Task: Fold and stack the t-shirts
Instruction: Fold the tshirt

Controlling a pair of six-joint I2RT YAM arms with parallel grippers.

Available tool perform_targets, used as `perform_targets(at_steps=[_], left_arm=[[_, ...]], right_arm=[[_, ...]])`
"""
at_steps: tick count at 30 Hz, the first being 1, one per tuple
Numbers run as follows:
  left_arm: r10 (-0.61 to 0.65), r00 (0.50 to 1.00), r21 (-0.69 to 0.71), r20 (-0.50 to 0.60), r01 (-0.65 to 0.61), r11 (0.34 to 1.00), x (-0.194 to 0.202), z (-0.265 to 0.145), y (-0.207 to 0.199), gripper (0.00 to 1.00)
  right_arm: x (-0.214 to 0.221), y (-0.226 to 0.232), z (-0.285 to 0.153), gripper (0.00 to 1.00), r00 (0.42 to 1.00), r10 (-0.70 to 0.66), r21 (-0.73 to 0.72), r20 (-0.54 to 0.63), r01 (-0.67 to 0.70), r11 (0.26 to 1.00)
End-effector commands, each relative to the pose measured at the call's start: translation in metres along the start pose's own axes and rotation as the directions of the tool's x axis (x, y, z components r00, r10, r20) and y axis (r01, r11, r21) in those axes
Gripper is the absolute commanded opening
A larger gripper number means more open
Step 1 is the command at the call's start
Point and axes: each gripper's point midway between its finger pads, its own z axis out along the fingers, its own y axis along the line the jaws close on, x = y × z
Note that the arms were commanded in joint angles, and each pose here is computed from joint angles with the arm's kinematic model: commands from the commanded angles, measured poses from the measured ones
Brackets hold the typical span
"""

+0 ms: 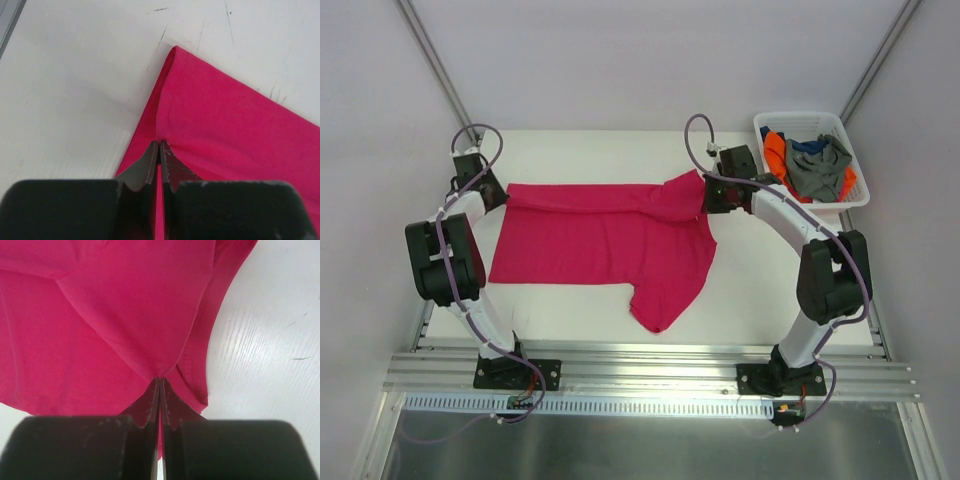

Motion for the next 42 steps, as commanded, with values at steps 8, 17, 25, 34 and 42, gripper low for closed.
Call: perform_targets(at_steps=[8,17,25,34,42], left_arm=[[0.003,1.0,0.009,0.013,-0.003,1.0,0.003,-0.021,0.003,0.0],[-0.004,1.0,-0.007,-0.014,0.003,1.0,0.017,-0.02,0.008,0.0],[-0.008,1.0,-0.034,0.006,0.008,0.999,0.006,-0.015,0.014,0.0],[0.001,1.0,-0.046,-0.024,-0.002,0.999,0.006,-0.007,0.019,0.0],[0.005,0.999,-0.047,-0.035,-0.007,0.999,0.009,-0.004,0.021,0.0]], right_arm=[[0.024,0.001,0.003,0.01,0.997,0.059,0.024,-0.048,-0.058,0.998],[0.04,-0.003,0.011,0.01,0.994,0.062,0.036,-0.091,-0.059,0.998],[0.043,0.001,0.009,0.01,0.993,0.058,0.028,-0.105,-0.056,0.998],[0.057,-0.006,0.002,0.01,0.989,0.086,0.072,-0.12,-0.077,0.994],[0.059,-0.001,0.006,0.01,0.987,0.094,0.055,-0.132,-0.088,0.995]])
